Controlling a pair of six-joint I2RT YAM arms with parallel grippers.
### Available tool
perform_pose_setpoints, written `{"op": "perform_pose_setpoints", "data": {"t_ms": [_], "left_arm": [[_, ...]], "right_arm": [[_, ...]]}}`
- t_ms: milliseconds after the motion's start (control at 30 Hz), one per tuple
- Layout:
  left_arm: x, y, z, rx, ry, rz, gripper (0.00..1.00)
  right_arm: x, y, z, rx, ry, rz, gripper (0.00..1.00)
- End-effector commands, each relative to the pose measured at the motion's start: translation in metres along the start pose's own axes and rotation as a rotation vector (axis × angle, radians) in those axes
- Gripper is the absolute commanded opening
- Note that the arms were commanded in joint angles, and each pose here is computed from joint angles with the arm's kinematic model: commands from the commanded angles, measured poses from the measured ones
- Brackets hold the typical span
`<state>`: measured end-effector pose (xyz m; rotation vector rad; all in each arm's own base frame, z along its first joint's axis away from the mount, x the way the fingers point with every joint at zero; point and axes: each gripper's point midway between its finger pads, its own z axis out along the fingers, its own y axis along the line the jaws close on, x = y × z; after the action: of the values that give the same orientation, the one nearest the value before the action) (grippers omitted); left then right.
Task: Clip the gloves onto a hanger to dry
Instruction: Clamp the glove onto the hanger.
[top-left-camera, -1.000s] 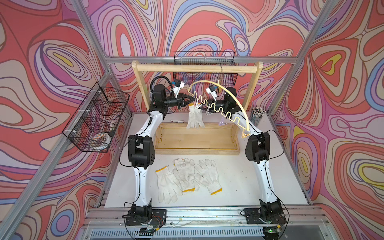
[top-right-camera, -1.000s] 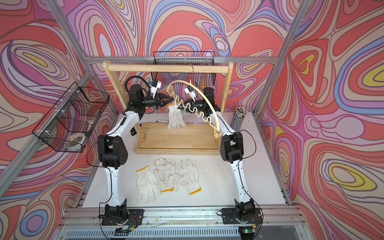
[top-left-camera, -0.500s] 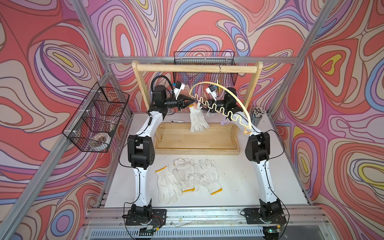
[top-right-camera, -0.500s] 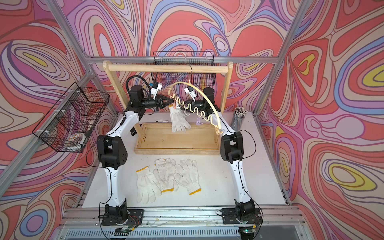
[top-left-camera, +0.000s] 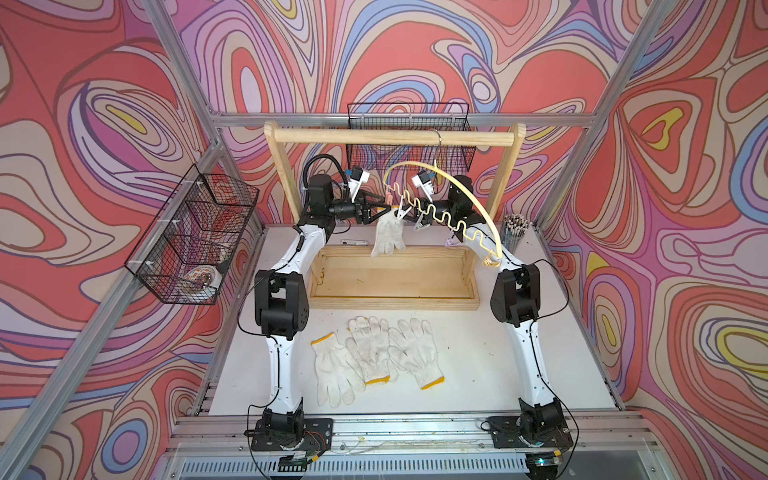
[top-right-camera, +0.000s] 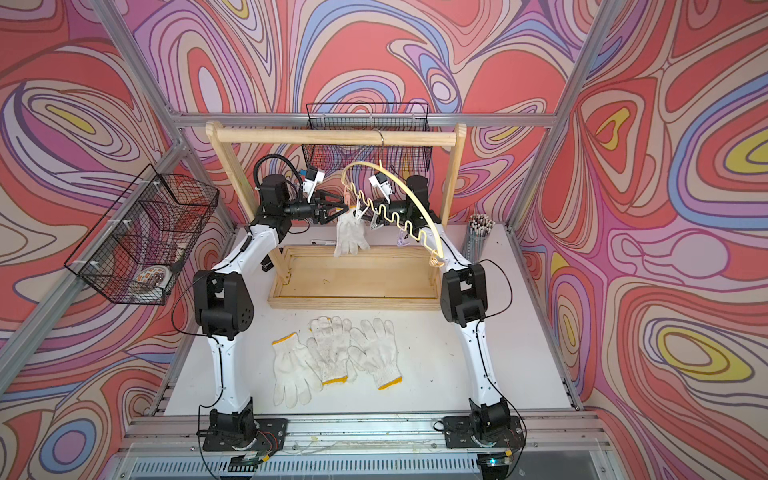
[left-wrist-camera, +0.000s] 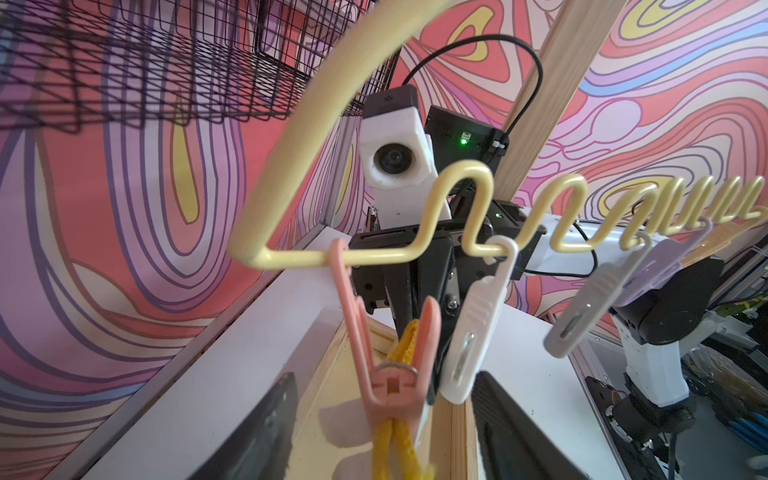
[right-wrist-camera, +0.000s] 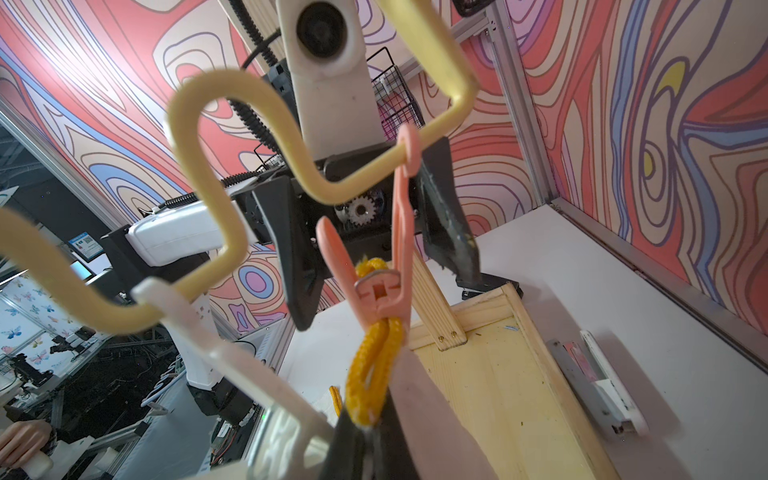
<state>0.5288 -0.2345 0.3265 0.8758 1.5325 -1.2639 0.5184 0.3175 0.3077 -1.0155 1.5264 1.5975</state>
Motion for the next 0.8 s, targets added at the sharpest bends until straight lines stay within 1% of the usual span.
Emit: {"op": "perform_pose_setpoints", "data": {"t_ms": [0, 33, 67, 133, 233, 267, 433, 467, 567, 767], "left_arm": [[-0.026, 0.007, -0.042, -0.074, -0.050, 0.045, 0.82], [-0.027, 0.006, -0.043, -0.079, -0.055, 0.049, 0.83], [-0.028, 0.005, -0.043, -0.083, -0.058, 0.051, 0.83], [-0.032, 0.003, -0.045, -0.095, -0.065, 0.061, 0.83], [-0.037, 0.000, -0.047, -0.120, -0.073, 0.076, 0.84], [-0.038, 0.000, -0.048, -0.136, -0.075, 0.077, 0.84], [-0.042, -0.004, -0.053, -0.197, -0.080, 0.090, 0.86], [-0.043, -0.005, -0.054, -0.207, -0.081, 0.092, 0.86], [-0.043, -0.006, -0.057, -0.237, -0.082, 0.092, 0.87], [-0.033, -0.007, -0.055, -0.299, -0.035, 0.094, 0.87]], "right_arm": [[-0.022, 0.011, -0.020, 0.034, -0.027, -0.059, 0.00], [-0.022, 0.010, -0.019, 0.036, -0.028, -0.059, 0.04], [-0.020, 0.008, -0.019, 0.043, -0.030, -0.054, 0.12], [-0.020, 0.004, -0.020, 0.057, -0.035, -0.051, 0.25], [-0.020, -0.002, -0.020, 0.084, -0.042, -0.046, 0.37], [-0.021, -0.004, -0.021, 0.099, -0.045, -0.046, 0.44], [-0.023, -0.012, -0.022, 0.167, -0.051, -0.058, 0.60], [-0.022, -0.015, -0.024, 0.191, -0.052, -0.058, 0.66], [-0.023, -0.024, -0.027, 0.267, -0.055, -0.066, 0.71], [-0.021, -0.049, -0.032, 0.427, -0.060, -0.076, 0.72]]}}
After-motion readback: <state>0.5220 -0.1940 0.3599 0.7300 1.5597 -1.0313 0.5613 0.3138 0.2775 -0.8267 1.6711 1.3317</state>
